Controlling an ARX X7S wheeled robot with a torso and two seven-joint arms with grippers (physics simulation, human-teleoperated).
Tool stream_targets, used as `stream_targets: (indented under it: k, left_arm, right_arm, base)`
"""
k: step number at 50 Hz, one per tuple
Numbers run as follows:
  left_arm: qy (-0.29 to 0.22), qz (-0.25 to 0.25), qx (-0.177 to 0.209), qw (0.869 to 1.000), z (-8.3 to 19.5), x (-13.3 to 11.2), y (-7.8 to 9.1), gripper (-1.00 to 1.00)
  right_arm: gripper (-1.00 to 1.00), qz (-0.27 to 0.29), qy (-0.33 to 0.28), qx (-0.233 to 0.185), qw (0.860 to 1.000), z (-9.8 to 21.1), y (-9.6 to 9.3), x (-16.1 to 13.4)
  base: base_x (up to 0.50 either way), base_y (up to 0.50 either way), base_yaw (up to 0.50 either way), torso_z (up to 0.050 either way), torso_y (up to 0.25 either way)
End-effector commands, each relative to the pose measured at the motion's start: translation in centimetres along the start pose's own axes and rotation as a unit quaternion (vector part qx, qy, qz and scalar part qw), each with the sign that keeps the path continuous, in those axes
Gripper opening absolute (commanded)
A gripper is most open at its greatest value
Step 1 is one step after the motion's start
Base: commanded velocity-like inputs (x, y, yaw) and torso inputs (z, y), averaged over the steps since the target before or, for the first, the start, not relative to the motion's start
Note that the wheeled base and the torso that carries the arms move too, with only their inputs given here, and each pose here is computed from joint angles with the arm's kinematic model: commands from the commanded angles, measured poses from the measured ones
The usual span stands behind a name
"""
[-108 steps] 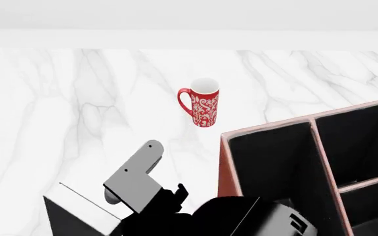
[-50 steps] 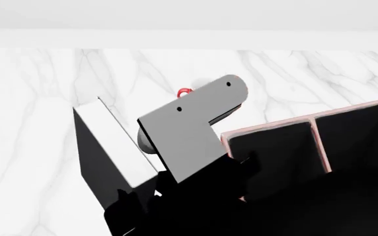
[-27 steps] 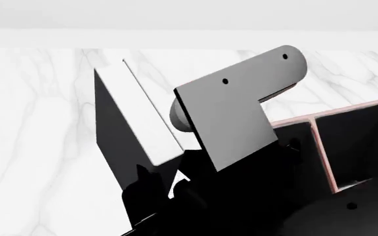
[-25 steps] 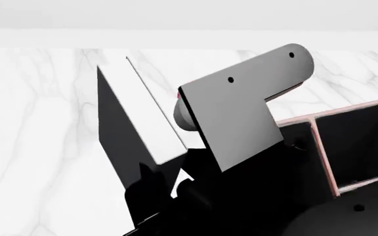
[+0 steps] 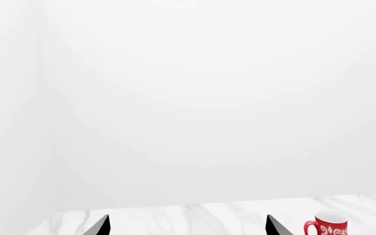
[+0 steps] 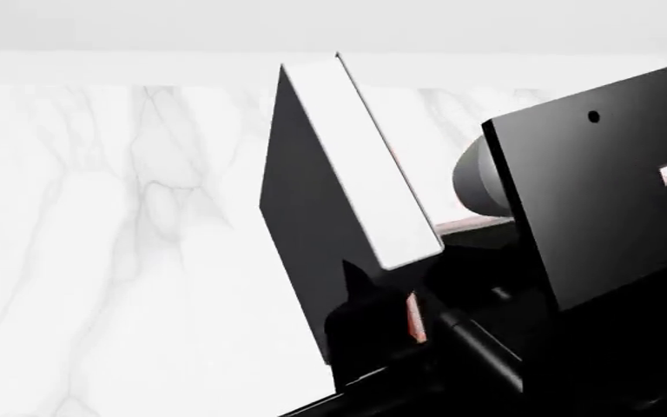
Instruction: Pick up the book and place it in the left compartment of the caddy.
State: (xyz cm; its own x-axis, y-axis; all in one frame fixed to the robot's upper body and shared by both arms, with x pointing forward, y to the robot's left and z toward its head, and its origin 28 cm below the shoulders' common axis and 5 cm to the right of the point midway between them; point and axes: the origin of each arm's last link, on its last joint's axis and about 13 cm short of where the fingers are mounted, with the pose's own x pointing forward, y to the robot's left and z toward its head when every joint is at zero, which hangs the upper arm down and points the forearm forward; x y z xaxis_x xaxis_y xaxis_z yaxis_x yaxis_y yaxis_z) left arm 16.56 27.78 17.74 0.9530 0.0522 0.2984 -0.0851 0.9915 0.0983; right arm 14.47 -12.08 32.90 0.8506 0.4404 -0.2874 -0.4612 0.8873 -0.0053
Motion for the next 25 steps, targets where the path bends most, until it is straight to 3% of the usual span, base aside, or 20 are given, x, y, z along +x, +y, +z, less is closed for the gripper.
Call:
stream_targets:
  k: [1, 25]
  left_arm:
    - [0.000, -0.001, 0.001, 1.000, 0.0, 0.0, 0.0, 1.00]
    - [0.001, 0.001, 0.004, 1.000, -0.1, 0.0, 0.0, 1.00]
  right_arm:
    - [-1.00, -0.041, -0.022, 0.005, 0.999, 0.0, -0.9, -1.7]
    - [-1.00, -0.106, -0.028, 0.036, 0.993, -1.0, -3.3, -3.7]
  base:
    - [0.00, 0.00, 0.00, 0.000, 0.000]
    - [0.00, 0.00, 0.00, 0.000, 0.001]
